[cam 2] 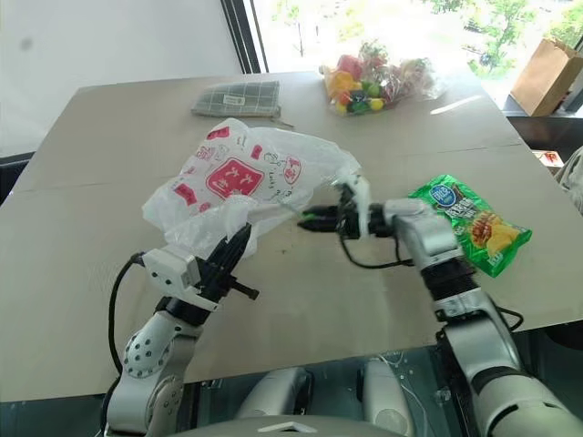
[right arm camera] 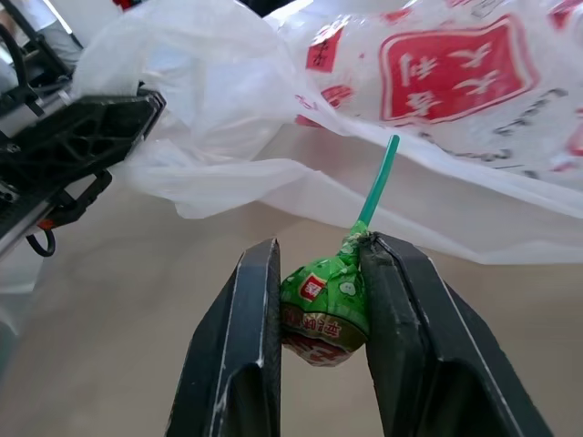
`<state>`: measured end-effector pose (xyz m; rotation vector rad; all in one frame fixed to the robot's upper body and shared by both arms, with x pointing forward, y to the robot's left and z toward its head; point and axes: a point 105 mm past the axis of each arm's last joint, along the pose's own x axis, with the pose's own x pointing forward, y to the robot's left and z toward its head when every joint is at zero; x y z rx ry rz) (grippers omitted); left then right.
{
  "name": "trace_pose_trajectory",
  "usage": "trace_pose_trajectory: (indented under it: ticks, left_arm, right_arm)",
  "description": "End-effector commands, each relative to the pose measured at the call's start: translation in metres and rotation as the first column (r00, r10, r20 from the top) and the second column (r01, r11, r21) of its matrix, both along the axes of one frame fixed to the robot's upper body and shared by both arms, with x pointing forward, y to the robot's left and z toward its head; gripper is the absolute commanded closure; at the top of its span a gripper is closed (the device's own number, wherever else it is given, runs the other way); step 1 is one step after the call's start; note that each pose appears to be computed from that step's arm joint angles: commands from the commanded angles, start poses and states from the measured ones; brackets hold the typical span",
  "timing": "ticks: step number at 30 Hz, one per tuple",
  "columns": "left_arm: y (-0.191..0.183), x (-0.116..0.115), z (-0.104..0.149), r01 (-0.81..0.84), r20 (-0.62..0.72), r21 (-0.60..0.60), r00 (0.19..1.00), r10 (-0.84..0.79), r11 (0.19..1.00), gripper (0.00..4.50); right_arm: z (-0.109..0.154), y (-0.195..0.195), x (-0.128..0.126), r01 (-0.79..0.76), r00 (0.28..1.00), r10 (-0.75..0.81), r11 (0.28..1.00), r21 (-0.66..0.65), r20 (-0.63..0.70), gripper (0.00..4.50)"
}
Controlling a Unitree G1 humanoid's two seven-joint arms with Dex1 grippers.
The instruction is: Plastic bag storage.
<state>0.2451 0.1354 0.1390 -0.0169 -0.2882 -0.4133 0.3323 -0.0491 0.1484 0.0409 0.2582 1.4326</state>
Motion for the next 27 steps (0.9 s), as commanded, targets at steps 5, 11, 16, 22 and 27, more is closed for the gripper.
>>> trace_pose_trajectory:
  ticks: [5,11,16,22,27]
  left_arm:
    - [-0.012,-0.012,0.007,0.039,0.032,-0.011,0.999,-0.039,0.999,4.50]
    - [-0.016,-0.018,0.004,0.093,0.024,0.019,0.995,-0.093,0.996,4.50]
    - [-0.018,-0.025,0.001,0.124,0.012,0.053,0.992,-0.124,0.991,4.50]
    - [-0.017,-0.028,0.000,0.113,0.008,0.044,0.994,-0.113,0.993,4.50]
    - [-0.017,-0.030,0.000,0.108,0.011,0.040,0.994,-0.108,0.993,4.50]
  right_arm:
    - [0.009,0.021,-0.042,-0.229,0.972,0.230,0.973,0.027,-0.053,3.77]
    - [0.004,0.052,-0.029,-0.207,0.978,0.207,0.978,0.009,-0.026,3.77]
    - [0.002,0.087,0.004,-0.070,0.995,0.070,0.998,-0.004,0.067,3.77]
    - [0.024,0.119,0.051,0.242,0.955,-0.269,0.950,0.197,0.125,3.77]
    - [0.053,0.105,0.078,0.438,0.861,-0.503,0.808,0.394,0.073,3.77]
